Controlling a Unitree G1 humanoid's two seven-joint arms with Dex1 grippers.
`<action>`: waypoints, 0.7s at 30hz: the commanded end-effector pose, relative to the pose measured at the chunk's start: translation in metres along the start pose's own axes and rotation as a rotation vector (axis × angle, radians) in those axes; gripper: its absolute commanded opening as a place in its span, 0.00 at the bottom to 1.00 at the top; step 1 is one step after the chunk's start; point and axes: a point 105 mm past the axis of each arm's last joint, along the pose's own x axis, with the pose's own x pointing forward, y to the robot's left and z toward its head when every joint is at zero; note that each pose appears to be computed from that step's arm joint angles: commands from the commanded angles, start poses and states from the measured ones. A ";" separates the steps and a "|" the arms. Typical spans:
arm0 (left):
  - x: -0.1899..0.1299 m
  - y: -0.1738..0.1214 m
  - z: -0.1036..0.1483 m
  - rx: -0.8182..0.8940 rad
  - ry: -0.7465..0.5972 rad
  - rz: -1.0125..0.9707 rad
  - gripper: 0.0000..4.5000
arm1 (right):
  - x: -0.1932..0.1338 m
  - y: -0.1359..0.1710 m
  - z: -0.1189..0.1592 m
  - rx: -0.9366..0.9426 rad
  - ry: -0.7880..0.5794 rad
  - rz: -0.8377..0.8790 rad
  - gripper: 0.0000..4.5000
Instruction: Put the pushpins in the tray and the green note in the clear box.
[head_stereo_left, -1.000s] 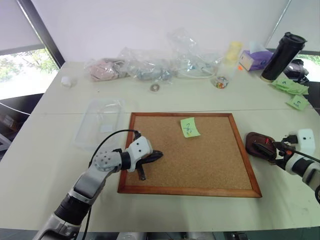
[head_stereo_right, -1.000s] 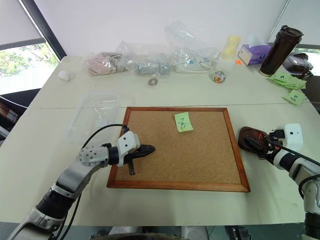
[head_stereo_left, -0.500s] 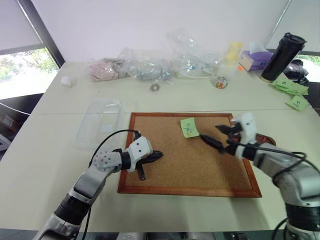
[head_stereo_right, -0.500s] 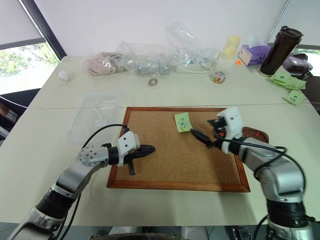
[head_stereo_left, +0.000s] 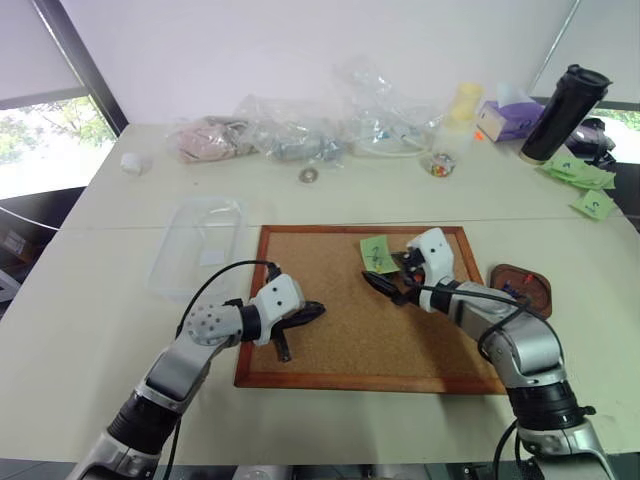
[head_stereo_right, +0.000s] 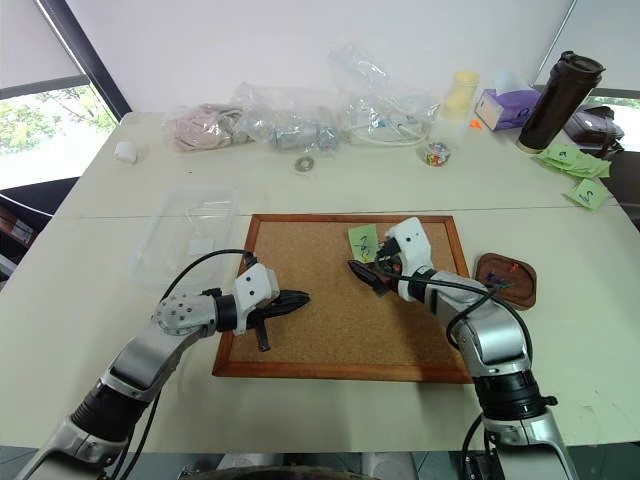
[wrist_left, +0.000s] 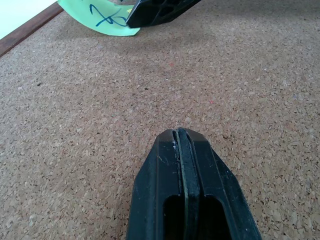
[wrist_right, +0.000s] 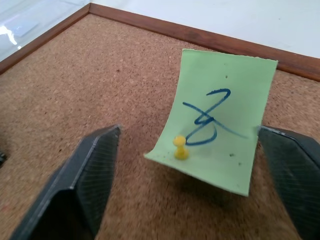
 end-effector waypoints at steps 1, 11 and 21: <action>0.001 -0.011 -0.028 -0.068 0.104 -0.026 0.00 | 0.000 0.001 0.009 -0.028 -0.036 0.001 0.59; 0.002 -0.013 -0.024 -0.066 0.100 -0.031 0.00 | -0.006 0.002 -0.002 -0.087 0.011 0.000 0.03; 0.001 -0.013 -0.023 -0.071 0.102 -0.029 0.00 | -0.013 0.005 0.021 -0.088 -0.057 0.006 0.03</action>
